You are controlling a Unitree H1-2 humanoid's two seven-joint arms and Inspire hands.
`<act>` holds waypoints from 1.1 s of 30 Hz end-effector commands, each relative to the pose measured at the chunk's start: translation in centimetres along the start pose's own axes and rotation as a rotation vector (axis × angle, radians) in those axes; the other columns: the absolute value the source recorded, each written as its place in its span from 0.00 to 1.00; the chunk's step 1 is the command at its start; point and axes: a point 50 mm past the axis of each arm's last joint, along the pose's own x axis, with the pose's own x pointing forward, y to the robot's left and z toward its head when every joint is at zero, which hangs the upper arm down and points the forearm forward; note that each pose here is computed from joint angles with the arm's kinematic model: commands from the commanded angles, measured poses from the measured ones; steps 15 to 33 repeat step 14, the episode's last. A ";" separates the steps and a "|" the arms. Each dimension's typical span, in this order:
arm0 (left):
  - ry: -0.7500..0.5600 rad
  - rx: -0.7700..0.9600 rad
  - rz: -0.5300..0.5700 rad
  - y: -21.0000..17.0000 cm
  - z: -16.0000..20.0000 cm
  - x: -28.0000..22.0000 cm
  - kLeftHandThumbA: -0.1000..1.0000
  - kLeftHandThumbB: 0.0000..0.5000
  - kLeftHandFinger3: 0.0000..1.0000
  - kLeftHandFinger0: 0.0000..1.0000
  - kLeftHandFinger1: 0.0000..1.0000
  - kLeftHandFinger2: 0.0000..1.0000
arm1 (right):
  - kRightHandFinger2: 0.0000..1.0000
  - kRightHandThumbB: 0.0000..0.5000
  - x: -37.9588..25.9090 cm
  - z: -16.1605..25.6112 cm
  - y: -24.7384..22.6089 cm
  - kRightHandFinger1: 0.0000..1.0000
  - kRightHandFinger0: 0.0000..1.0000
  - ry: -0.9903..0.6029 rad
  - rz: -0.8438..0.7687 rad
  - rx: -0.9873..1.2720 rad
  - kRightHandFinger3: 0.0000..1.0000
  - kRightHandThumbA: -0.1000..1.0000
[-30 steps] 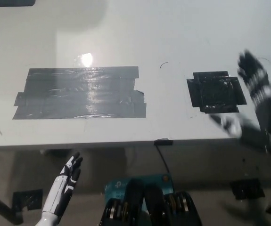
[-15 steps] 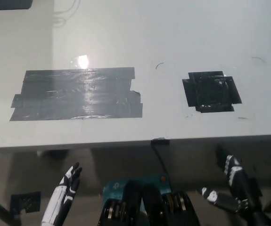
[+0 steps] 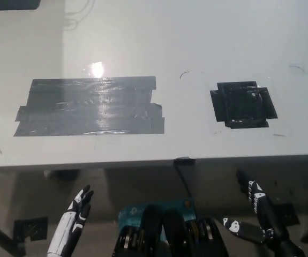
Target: A spray bottle is kept on the black marked spot on the table infront of the robot and the robot extends its right arm to pick it up and hands it to a person
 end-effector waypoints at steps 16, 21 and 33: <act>-0.055 0.005 0.013 -0.1 0.9 -0.3 1.00 0.69 1.00 1.00 1.00 1.00 | 1.00 0.65 -0.3 1.4 -0.8 1.00 1.00 -0.072 0.002 -0.014 1.00 0.83; -0.055 0.005 0.013 -0.1 0.9 -0.3 1.00 0.69 1.00 1.00 1.00 1.00 | 1.00 0.65 -0.3 1.4 -0.8 1.00 1.00 -0.072 0.002 -0.014 1.00 0.83; -0.055 0.005 0.013 -0.1 0.9 -0.3 1.00 0.69 1.00 1.00 1.00 1.00 | 1.00 0.65 -0.3 1.4 -0.8 1.00 1.00 -0.072 0.002 -0.014 1.00 0.83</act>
